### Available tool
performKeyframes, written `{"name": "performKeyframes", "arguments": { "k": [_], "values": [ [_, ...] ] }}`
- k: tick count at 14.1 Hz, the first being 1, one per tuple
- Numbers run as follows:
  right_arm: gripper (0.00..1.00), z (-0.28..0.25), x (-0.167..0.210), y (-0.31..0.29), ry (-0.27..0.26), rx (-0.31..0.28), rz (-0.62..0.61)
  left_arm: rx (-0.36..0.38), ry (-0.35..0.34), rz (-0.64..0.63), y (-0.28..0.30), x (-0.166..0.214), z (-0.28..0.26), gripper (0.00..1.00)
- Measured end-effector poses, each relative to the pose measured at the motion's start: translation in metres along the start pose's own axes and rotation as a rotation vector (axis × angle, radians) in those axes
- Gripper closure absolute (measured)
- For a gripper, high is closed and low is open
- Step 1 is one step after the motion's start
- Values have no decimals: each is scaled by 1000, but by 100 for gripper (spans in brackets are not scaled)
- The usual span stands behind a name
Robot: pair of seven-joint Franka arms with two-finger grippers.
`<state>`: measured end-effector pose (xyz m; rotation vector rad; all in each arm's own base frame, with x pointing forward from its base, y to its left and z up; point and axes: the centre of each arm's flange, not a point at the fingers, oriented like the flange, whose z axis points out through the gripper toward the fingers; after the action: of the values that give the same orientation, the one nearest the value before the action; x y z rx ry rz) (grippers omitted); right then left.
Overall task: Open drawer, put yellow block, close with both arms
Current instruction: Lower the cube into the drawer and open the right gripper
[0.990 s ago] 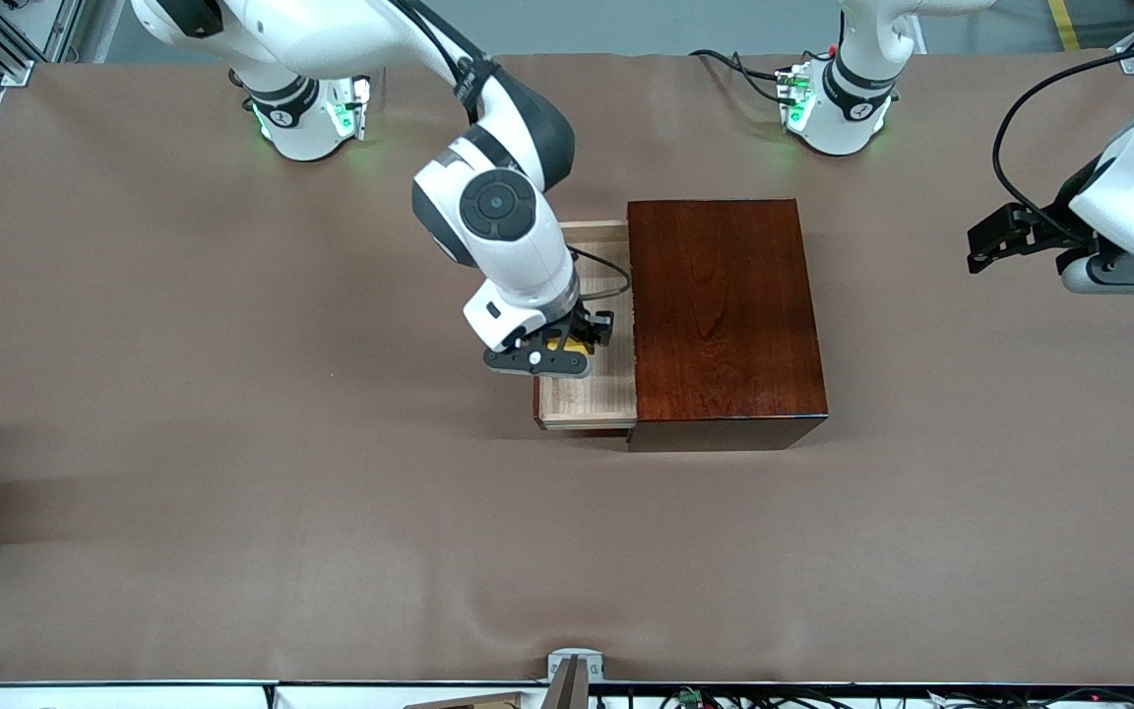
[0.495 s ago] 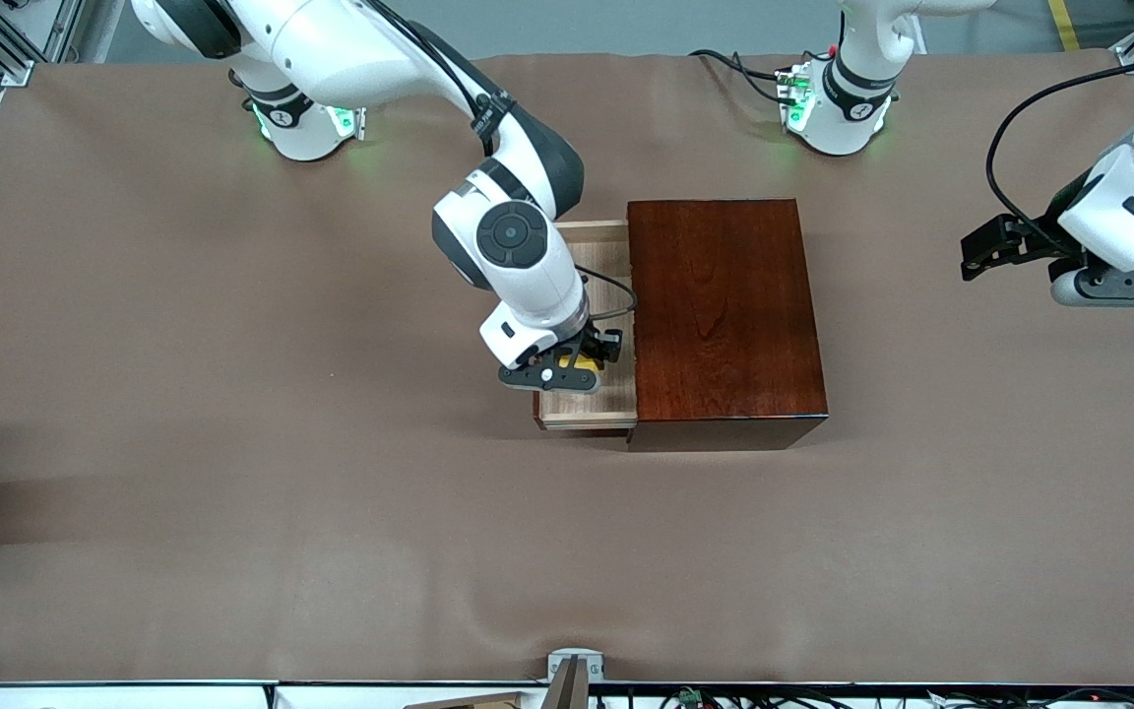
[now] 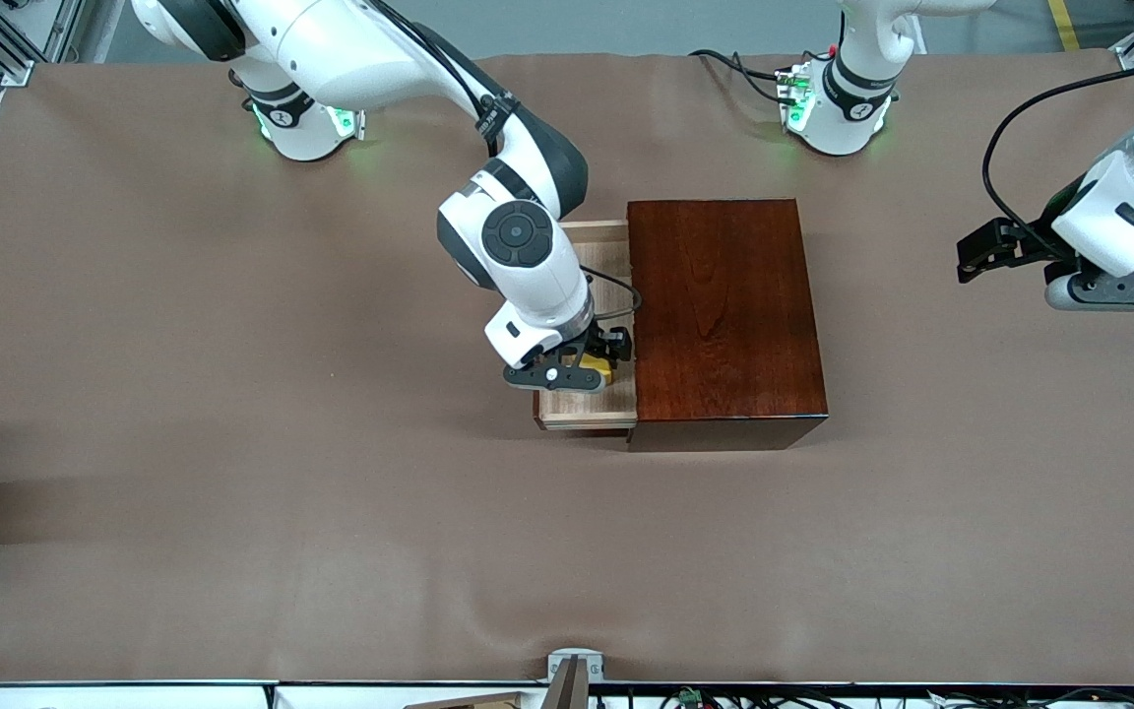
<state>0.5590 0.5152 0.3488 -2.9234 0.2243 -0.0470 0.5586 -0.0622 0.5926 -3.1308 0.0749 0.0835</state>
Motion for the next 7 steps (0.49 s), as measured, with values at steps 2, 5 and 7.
{"name": "performKeyframes", "arguments": {
  "k": [2, 5, 7],
  "values": [
    [0, -20, 7, 2, 4, 8, 12, 0, -1, 0, 0, 0, 1, 0],
    [0, -74, 18, 18, -28, -23, 45, 0, -2, -13, 2, 1, 1, 0],
    [0, -120, 31, 41, -37, -47, 78, 1, -4, -44, 5, 1, 2, 0]
  ]
}}
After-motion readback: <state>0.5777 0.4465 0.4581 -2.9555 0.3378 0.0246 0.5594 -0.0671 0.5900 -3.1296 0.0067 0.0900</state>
